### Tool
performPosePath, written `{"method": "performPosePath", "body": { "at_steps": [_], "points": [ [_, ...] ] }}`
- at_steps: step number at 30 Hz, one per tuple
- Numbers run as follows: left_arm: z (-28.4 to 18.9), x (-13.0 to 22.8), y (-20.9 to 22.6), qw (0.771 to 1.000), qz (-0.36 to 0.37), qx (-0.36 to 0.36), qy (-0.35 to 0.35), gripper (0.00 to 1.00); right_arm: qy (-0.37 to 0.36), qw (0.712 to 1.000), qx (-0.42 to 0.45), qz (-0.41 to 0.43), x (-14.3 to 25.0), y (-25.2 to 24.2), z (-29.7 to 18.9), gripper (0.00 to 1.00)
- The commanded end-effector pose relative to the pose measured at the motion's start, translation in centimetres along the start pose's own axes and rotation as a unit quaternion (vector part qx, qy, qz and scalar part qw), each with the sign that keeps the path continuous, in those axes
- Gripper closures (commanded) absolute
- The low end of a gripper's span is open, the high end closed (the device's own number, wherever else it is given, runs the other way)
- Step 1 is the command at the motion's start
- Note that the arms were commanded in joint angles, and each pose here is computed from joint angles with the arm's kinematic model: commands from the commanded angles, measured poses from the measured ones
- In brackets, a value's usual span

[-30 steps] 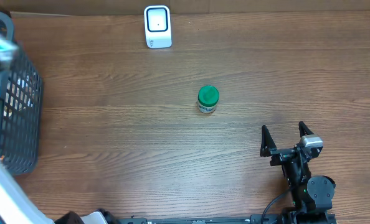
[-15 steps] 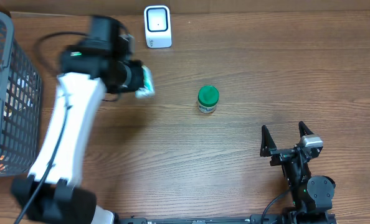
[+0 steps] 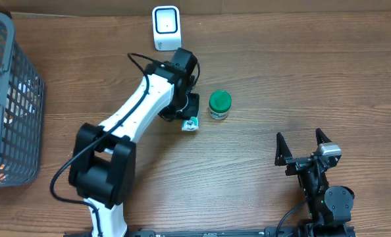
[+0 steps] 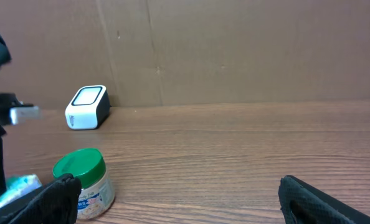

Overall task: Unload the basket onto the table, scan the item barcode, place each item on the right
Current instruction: 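Carry wipes packet with left gripper to scanner front, then place wipes packet on table and move left gripper to basket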

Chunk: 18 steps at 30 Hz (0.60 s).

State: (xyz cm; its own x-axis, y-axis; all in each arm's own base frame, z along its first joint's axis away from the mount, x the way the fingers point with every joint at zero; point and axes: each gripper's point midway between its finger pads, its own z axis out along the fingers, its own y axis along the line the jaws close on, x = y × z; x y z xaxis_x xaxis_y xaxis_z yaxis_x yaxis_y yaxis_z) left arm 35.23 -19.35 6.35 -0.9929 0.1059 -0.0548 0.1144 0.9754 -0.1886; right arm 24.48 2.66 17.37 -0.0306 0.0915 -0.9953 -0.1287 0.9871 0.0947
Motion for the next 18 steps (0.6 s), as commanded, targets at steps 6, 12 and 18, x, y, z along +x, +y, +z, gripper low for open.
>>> {"method": "performPosePath", "body": {
  "at_steps": [6,12,18],
  "points": [
    [1.5,0.1,0.8,0.999,-0.027,-0.014,0.014,0.77,0.0,1.0,-0.006,0.002,0.3,0.2,0.0,0.0],
    [1.5,0.1,0.6,1.0,-0.024,-0.012,0.013,0.29,0.0,1.0,-0.006,0.002,0.3,0.2,0.0,0.0],
    [-2.2,-1.3,0.9,0.999,-0.027,-0.003,-0.019,0.27,0.0,1.0,-0.006,0.002,0.3,0.2,0.0,0.0]
  ]
}}
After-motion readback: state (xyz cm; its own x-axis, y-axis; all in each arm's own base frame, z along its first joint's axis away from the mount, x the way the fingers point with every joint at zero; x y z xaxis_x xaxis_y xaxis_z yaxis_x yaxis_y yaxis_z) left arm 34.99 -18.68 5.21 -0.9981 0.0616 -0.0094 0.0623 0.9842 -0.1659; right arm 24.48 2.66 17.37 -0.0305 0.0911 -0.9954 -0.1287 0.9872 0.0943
